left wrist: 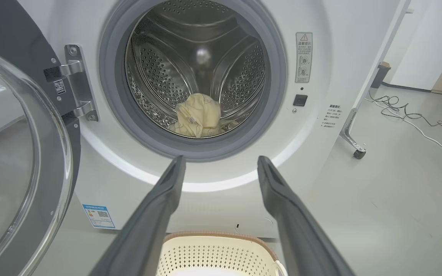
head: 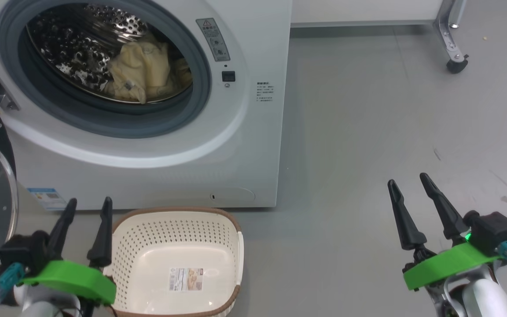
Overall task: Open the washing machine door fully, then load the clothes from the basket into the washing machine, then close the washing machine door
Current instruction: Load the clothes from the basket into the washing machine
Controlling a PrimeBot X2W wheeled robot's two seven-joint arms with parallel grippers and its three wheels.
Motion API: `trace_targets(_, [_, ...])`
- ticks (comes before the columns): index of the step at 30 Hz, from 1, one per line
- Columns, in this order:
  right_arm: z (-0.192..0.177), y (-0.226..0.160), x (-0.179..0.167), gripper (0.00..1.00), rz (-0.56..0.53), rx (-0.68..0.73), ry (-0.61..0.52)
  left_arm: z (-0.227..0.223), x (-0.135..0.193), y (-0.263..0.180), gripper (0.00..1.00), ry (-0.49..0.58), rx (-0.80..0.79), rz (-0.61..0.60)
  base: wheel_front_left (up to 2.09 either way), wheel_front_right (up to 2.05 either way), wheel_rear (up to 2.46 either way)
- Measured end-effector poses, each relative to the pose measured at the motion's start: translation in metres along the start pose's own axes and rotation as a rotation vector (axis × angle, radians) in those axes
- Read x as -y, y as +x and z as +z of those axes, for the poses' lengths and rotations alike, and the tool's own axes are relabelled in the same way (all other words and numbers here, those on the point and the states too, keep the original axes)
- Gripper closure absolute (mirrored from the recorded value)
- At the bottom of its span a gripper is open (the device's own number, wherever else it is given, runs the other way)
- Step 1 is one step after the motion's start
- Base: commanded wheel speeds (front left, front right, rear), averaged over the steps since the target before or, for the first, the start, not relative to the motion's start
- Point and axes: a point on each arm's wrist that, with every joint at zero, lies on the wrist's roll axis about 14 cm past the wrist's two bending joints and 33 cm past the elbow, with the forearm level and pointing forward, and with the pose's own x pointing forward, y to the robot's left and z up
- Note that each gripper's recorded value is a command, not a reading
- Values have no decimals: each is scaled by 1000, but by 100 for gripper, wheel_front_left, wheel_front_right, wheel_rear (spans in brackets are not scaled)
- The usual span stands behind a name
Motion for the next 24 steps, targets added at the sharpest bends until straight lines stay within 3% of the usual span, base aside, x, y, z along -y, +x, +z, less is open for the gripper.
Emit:
trace_targets(7, [8,-6,-3,0,5,22,0,-7,7,-26,0,-19,-4,9,0,0,0])
trace_targets(24, [13,-10,-1,0,-5,36,2,-11,16,-36,0,-47,14,14,0,0,0])
